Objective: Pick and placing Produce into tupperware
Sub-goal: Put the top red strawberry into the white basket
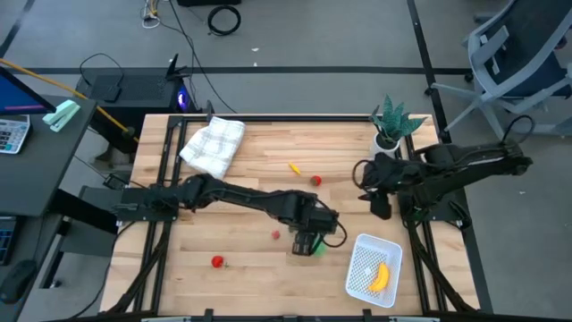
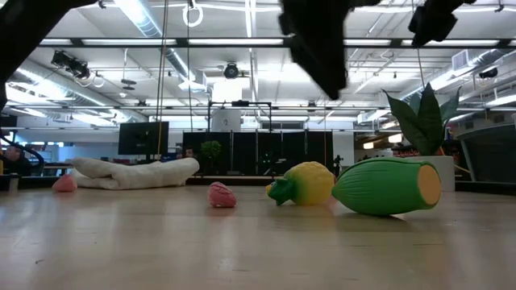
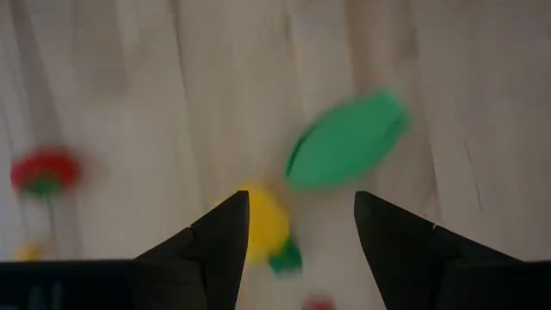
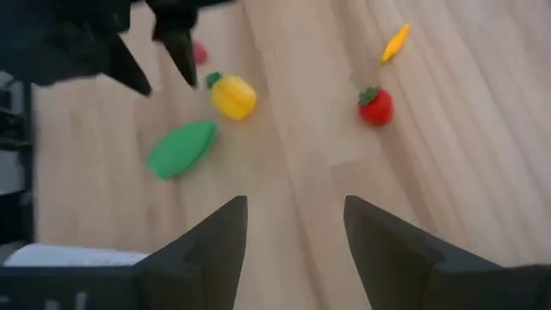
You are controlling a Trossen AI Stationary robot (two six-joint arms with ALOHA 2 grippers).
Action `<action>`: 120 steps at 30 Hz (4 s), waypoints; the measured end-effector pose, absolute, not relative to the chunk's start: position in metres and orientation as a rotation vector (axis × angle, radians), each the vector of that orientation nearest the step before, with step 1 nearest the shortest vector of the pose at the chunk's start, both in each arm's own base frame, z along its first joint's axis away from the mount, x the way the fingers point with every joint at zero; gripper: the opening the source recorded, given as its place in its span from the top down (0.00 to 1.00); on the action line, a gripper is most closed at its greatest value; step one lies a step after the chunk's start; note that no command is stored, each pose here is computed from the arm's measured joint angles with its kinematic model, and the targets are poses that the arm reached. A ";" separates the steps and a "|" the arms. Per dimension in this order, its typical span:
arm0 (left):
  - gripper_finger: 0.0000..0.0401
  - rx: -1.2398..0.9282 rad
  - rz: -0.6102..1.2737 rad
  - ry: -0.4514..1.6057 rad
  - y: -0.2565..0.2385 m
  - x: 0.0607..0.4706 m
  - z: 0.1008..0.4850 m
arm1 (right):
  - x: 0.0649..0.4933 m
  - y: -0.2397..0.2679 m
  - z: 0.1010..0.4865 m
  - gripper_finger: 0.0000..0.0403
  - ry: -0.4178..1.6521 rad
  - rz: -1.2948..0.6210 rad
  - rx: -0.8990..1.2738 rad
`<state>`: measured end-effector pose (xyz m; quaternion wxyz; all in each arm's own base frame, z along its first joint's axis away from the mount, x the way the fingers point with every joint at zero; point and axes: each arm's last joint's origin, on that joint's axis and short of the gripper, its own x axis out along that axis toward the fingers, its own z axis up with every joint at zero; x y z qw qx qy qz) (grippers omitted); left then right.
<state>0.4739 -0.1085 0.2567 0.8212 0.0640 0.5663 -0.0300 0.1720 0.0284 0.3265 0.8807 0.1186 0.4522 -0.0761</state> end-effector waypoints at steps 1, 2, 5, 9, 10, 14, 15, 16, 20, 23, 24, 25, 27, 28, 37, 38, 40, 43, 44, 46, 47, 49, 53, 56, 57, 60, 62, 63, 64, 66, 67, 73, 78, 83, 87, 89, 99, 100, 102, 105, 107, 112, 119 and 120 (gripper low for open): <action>0.46 0.126 -0.047 1.247 -0.106 0.469 0.258 | 0.177 0.029 0.325 0.49 0.940 -0.179 0.229; 0.47 0.121 -0.033 1.286 -0.103 0.463 0.262 | 0.183 0.029 0.322 0.49 0.941 -0.205 0.211; 0.48 0.109 0.012 1.414 -0.093 0.444 0.273 | 0.203 0.031 0.311 0.49 0.961 -0.249 0.179; 0.50 0.106 0.072 1.493 -0.083 0.434 0.278 | 0.233 0.030 0.288 0.49 1.023 -0.270 0.114; 0.50 0.103 0.075 1.484 -0.082 0.434 0.279 | 0.242 0.028 0.281 0.49 1.042 -0.279 0.094; 0.51 0.095 0.082 1.466 -0.076 0.433 0.285 | 0.270 0.016 0.256 0.49 1.088 -0.285 0.011; 0.51 0.093 0.087 1.472 -0.074 0.433 0.285 | 0.276 0.013 0.250 0.49 1.100 -0.277 -0.006; 0.51 0.089 0.092 1.479 -0.073 0.434 0.283 | 0.282 0.010 0.245 0.49 1.104 -0.263 -0.022; 0.51 0.065 0.116 1.479 -0.071 0.434 0.283 | 0.295 0.003 0.229 0.49 1.145 -0.139 -0.084; 0.52 0.067 0.113 1.479 -0.072 0.434 0.283 | 0.302 0.005 0.222 0.49 1.144 0.031 -0.144; 0.53 0.069 0.111 1.480 -0.073 0.433 0.283 | 0.305 0.006 0.221 0.49 1.128 0.077 -0.169; 0.53 0.074 0.106 1.480 -0.074 0.433 0.283 | 0.307 0.006 0.220 0.49 1.111 0.104 -0.193; 0.54 0.085 0.094 1.480 -0.075 0.433 0.283 | 0.312 0.006 0.220 0.49 1.071 0.122 -0.227; 0.55 0.092 0.087 1.479 -0.075 0.433 0.284 | 0.314 0.004 0.220 0.49 1.057 0.122 -0.234; 0.62 0.094 0.091 1.358 -0.067 0.402 0.337 | 0.309 -0.023 0.222 0.49 1.084 0.019 -0.149; 0.62 0.082 0.102 1.334 -0.066 0.394 0.348 | 0.308 -0.025 0.222 0.49 1.092 0.010 -0.139; 0.64 0.061 0.124 1.295 -0.062 0.377 0.365 | 0.308 -0.028 0.222 0.49 1.086 0.001 -0.128; 0.66 0.015 0.162 1.254 -0.057 0.350 0.385 | 0.311 -0.032 0.220 0.49 1.072 -0.011 -0.113; 0.66 -0.003 0.171 1.242 -0.055 0.338 0.392 | 0.313 -0.034 0.218 0.49 1.072 -0.013 -0.104; 0.67 -0.049 0.195 1.207 -0.050 0.314 0.406 | 0.317 -0.035 0.215 0.49 1.058 -0.006 -0.090; 0.67 -0.077 0.212 1.194 -0.048 0.301 0.411 | 0.319 -0.037 0.211 0.49 1.065 -0.002 -0.090; 0.67 -0.129 0.256 1.162 -0.043 0.277 0.419 | 0.323 -0.038 0.206 0.49 1.060 0.002 -0.101; 0.65 -0.170 0.397 1.089 -0.033 0.234 0.425 | 0.330 -0.039 0.193 0.49 1.078 -0.010 -0.113; 0.64 -0.203 0.465 1.050 -0.027 0.209 0.424 | 0.333 -0.040 0.184 0.49 1.106 -0.028 -0.122; 0.64 -0.214 0.481 1.043 -0.026 0.203 0.423 | 0.333 -0.041 0.181 0.49 1.117 -0.035 -0.125; 0.64 -0.240 0.515 1.037 -0.023 0.187 0.416 | 0.335 -0.042 0.171 0.49 1.152 -0.061 -0.140; 0.64 -0.257 0.531 1.043 -0.021 0.179 0.411 | 0.336 -0.044 0.166 0.49 1.169 -0.075 -0.160; 0.65 -0.266 0.540 1.045 -0.021 0.177 0.408 | 0.337 -0.045 0.164 0.49 1.176 -0.080 -0.174; 0.65 -0.268 0.545 1.050 -0.020 0.175 0.406 | 0.337 -0.045 0.164 0.49 1.178 -0.084 -0.183; 0.66 -0.262 0.552 1.070 -0.020 0.173 0.400 | 0.337 -0.046 0.163 0.49 1.179 -0.100 -0.201; 0.66 -0.258 0.554 1.077 -0.020 0.173 0.397 | 0.338 -0.046 0.164 0.49 1.174 -0.107 -0.207; 0.64 -0.233 0.557 1.112 -0.021 0.175 0.388 | 0.338 -0.049 0.160 0.51 1.188 -0.100 -0.212; 0.64 -0.222 0.560 1.132 -0.021 0.176 0.384 | 0.339 -0.048 0.152 0.60 1.212 -0.080 -0.200; 0.66 -0.221 0.559 1.132 -0.021 0.176 0.384 | 0.339 -0.050 0.150 0.86 1.213 -0.105 -0.172; 0.66 -0.218 0.558 1.133 -0.021 0.176 0.384 | 0.338 -0.050 0.154 0.97 1.204 -0.127 -0.142; 0.66 -0.209 0.551 1.136 -0.021 0.176 0.384 | 0.338 -0.050 0.157 0.98 1.194 -0.146 -0.115; 0.67 -0.189 0.545 1.143 -0.019 0.176 0.384 | 0.319 -0.023 0.222 0.99 1.086 -0.232 0.041; 0.67 -0.190 0.546 1.143 -0.018 0.176 0.384 | 0.314 -0.018 0.233 0.99 1.046 -0.253 0.084; 0.67 -0.194 0.551 1.143 -0.017 0.177 0.384 | 0.301 -0.006 0.257 0.99 0.961 -0.287 0.198; 0.67 -0.199 0.560 1.141 -0.016 0.177 0.384 | 0.277 0.018 0.288 1.00 0.856 -0.330 0.358; 0.67 -0.203 0.571 1.137 -0.015 0.177 0.384 | 0.260 0.037 0.301 1.00 0.811 -0.342 0.441; 0.70 -0.220 0.578 1.111 -0.013 0.179 0.384 | 0.226 0.083 0.316 1.00 0.762 -0.314 0.650; 0.72 -0.235 0.561 1.059 -0.014 0.185 0.386 | 0.207 0.137 0.281 1.00 0.856 -0.470 0.795; 0.72 -0.235 0.560 1.056 -0.014 0.185 0.386 | 0.206 0.144 0.273 1.00 0.891 -0.509 0.802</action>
